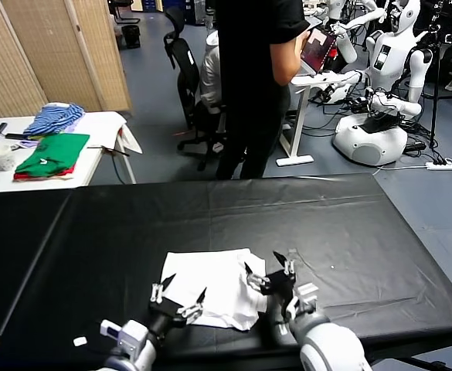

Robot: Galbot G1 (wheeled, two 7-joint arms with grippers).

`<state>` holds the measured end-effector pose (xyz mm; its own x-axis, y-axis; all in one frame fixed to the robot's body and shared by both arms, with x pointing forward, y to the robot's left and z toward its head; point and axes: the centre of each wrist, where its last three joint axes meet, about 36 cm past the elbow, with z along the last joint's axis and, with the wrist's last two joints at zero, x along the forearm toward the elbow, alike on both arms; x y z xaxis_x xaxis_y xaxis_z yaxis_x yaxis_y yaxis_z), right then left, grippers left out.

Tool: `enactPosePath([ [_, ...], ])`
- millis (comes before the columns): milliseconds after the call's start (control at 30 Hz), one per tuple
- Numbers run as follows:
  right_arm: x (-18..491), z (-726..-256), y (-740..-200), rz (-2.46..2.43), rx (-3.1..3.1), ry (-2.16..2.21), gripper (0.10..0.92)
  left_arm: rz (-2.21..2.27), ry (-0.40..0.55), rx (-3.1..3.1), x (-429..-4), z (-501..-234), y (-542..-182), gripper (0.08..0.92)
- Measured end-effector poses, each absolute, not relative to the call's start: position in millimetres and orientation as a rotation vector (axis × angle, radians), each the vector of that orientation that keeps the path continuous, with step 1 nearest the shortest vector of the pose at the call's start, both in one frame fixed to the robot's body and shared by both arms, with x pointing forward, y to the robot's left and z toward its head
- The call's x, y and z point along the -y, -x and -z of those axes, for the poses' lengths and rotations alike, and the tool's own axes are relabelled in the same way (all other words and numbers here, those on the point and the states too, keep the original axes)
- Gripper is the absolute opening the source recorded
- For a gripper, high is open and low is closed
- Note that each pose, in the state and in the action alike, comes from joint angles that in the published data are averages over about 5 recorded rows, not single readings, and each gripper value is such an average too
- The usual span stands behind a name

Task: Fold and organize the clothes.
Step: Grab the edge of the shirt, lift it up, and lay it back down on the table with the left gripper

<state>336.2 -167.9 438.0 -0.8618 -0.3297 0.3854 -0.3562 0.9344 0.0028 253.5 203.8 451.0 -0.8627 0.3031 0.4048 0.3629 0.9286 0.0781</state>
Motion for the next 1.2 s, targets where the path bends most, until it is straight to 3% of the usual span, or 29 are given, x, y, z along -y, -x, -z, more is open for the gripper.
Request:
enactPosePath([
  [333, 163.0, -432.4, -344.2, -0.114, 2.669, -0.491, 0.907, 0.179, 0.391, 2.722, -213.6, -445.7, -271.5, 0.907],
  [1200, 173.0, -425.8, -354.5, -0.126, 2.593, -0.286, 0.907, 0.149, 0.395, 2.698, -215.9, -443.5, -274.0, 0.907],
])
